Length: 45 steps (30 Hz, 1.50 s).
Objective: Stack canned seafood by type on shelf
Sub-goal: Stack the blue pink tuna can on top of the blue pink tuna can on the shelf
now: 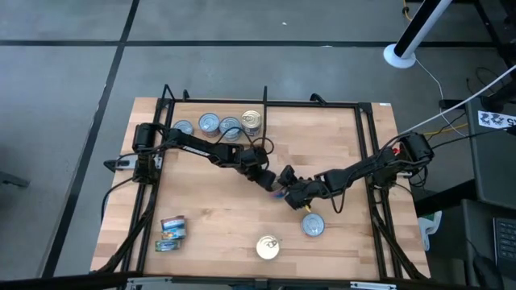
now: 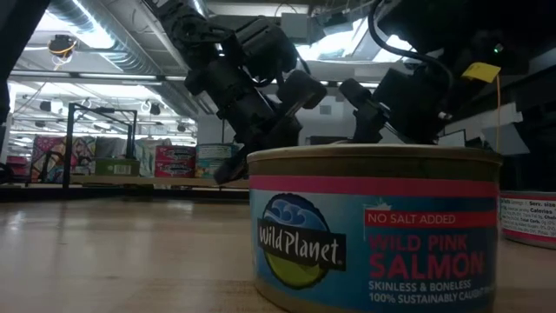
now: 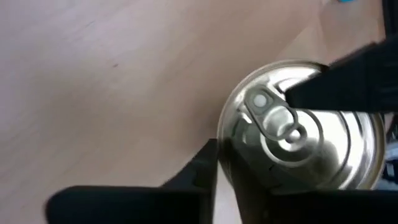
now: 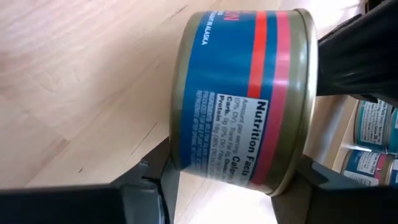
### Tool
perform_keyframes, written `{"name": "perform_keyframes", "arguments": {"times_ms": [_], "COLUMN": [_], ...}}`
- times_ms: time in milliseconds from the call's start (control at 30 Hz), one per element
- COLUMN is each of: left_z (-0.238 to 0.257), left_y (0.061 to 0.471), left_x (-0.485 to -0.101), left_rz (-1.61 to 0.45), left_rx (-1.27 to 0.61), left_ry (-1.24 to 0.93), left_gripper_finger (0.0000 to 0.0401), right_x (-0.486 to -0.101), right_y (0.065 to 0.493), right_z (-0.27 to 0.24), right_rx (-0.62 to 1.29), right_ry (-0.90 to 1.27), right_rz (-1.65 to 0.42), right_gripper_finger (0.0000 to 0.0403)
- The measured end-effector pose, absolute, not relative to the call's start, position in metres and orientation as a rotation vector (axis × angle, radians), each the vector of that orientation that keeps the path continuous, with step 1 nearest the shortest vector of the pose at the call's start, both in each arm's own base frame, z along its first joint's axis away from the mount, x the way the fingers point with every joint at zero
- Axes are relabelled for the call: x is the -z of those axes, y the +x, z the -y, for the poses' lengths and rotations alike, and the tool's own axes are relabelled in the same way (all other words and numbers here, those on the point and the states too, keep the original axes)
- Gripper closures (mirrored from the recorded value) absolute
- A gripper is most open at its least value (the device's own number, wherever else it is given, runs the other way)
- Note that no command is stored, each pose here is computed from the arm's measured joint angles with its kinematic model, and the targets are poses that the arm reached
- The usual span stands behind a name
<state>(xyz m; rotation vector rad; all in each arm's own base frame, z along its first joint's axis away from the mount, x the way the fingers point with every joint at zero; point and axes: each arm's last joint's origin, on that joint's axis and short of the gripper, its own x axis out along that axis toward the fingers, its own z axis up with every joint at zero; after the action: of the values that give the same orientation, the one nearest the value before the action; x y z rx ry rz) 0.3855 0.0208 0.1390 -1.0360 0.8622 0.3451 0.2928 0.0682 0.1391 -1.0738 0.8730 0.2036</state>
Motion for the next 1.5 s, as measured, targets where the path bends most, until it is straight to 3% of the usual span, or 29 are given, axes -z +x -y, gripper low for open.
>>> {"name": "perform_keyframes", "arguments": {"times_ms": [267,433,900,1233,1500], "left_z": [-0.02,-0.018,-0.008,0.001,0.005], "left_y": [0.385,0.383,0.359,0.355,0.357], "left_x": [-0.142,-0.161,-0.218,-0.219,-0.22], "left_rz": [-0.879,-0.846,-0.789,-0.829,-0.791], "left_rx": [-0.254,-0.152,-0.029,0.003,0.0], "left_ry": [-0.932,-0.854,-0.683,-0.624,-0.412], "left_gripper_finger": [0.0265,0.0231,0.0225,0.0225,0.0174], "right_x": [-0.139,-0.139,-0.138,-0.14,-0.14], "right_y": [0.293,0.292,0.291,0.292,0.293], "right_z": [-0.068,-0.067,-0.066,-0.065,-0.065], "right_rx": [-0.205,-0.192,-0.129,-0.035,-0.005], "right_ry": [-1.071,-1.061,-0.985,-0.939,-0.88], "right_rz": [-0.875,-0.885,-0.903,-0.895,-0.89], "right_gripper_finger": [0.0209,0.0219,0.022,0.0219,0.0218]}}
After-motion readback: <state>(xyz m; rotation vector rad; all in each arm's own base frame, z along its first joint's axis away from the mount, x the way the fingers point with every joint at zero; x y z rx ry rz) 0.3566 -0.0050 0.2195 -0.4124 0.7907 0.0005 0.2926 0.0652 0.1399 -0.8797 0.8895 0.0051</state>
